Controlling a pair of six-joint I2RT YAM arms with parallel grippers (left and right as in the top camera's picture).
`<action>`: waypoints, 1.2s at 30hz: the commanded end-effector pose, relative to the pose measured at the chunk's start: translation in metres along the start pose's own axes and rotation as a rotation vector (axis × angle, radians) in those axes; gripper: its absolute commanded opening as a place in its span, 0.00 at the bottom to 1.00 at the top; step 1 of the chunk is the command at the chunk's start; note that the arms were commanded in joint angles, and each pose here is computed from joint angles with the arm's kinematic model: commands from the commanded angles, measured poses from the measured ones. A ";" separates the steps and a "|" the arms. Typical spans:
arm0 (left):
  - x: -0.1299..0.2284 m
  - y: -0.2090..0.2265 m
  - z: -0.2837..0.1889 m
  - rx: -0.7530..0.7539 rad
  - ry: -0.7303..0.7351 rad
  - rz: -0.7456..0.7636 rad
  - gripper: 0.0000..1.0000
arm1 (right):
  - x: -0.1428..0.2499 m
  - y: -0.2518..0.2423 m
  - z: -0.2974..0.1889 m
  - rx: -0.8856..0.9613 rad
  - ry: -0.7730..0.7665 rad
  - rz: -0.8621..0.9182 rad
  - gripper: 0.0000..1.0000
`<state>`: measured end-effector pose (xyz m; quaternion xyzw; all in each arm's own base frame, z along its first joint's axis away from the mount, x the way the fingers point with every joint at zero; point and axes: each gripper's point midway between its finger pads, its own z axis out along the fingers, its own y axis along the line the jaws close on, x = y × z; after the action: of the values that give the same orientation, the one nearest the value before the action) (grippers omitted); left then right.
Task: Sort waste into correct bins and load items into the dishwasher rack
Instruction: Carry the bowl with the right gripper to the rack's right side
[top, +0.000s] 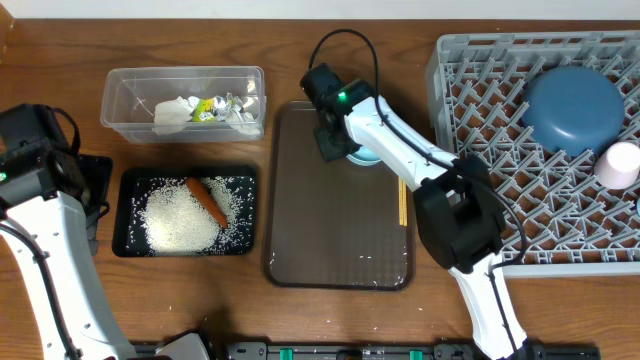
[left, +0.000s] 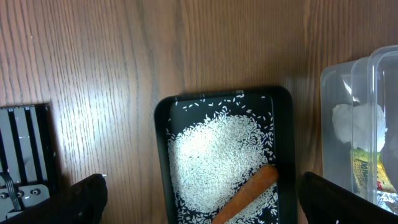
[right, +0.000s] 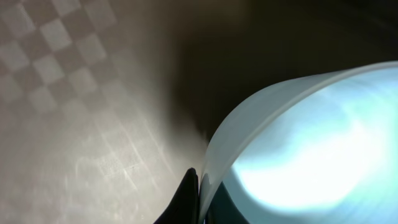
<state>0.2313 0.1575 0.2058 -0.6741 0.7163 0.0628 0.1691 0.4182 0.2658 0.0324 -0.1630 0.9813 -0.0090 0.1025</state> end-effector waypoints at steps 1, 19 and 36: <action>-0.002 0.000 0.000 -0.005 -0.004 0.005 0.99 | -0.024 -0.012 -0.066 -0.026 -0.120 0.056 0.01; -0.002 0.001 0.000 -0.006 -0.004 0.005 0.99 | 0.086 -0.131 -0.197 -0.439 -0.065 0.329 0.01; -0.002 0.001 0.000 -0.006 -0.004 0.005 0.99 | 0.138 -0.232 -0.209 -0.969 -0.509 0.530 0.01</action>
<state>0.2314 0.1576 0.2058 -0.6741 0.7163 0.0627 0.1692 0.3207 0.0007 0.1979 0.0895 0.8643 0.4600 0.1827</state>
